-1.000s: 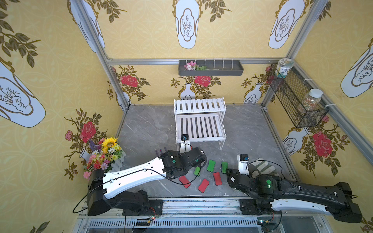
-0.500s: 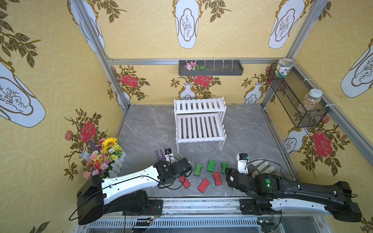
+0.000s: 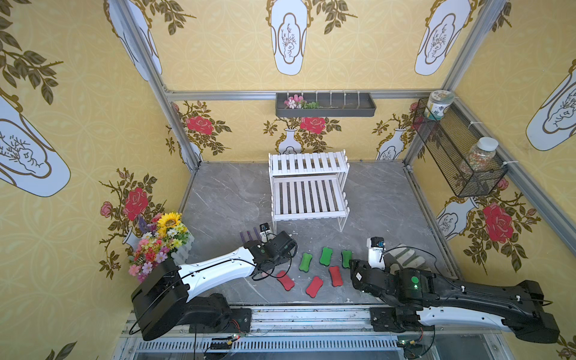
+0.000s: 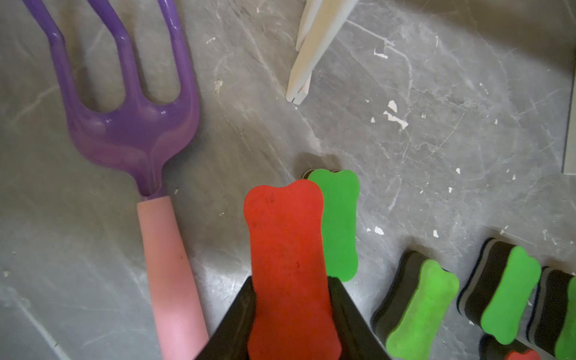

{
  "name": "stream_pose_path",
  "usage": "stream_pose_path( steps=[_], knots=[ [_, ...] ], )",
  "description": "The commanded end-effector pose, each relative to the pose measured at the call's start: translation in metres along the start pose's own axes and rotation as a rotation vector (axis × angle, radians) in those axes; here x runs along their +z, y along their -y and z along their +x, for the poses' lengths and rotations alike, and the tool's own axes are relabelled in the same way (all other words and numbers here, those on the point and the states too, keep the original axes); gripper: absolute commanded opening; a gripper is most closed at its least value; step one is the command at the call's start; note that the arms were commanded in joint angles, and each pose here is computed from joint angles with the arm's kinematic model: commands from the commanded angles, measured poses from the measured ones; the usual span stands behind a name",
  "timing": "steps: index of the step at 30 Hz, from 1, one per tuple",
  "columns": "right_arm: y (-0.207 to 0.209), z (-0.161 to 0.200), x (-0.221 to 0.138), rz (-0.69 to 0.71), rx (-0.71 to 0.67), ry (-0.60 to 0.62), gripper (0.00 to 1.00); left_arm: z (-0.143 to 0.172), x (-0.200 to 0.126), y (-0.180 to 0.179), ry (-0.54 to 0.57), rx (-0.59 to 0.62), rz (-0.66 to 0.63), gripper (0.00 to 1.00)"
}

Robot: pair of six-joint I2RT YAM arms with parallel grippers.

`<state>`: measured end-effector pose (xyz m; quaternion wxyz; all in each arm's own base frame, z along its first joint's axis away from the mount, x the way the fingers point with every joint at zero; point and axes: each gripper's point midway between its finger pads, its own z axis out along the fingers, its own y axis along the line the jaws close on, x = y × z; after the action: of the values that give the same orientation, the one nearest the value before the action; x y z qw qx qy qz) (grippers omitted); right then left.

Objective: Remove the whiteboard erasers from the shelf
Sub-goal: Place the whiteboard eraser at the center of the board.

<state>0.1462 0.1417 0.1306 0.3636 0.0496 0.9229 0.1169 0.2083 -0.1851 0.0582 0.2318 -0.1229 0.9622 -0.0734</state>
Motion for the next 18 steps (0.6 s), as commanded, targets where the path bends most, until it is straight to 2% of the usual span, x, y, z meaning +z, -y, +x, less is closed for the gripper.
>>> stream_pose_path(
  steps=[1, 7, 11, 14, 18],
  knots=[
    [0.007, -0.004, -0.001, 0.023, 0.007, 0.027, 0.67, 0.003, 0.007, -0.003, -0.011, 0.001, -0.001, 0.38],
    [0.008, -0.006, -0.003, 0.023, 0.012, 0.033, 0.67, 0.011, 0.019, -0.019, -0.043, -0.008, -0.064, 0.37],
    [0.007, -0.006, -0.002, 0.024, 0.008, 0.033, 0.67, 0.011, 0.021, -0.017, -0.04, -0.012, -0.059, 0.39],
    [0.006, -0.007, -0.002, 0.027, 0.008, 0.034, 0.67, 0.01, 0.022, -0.017, -0.04, -0.007, -0.064, 0.42],
    [0.006, -0.008, -0.003, 0.024, 0.011, 0.037, 0.7, 0.011, 0.022, -0.022, -0.043, 0.0, -0.085, 0.51]
  ],
)
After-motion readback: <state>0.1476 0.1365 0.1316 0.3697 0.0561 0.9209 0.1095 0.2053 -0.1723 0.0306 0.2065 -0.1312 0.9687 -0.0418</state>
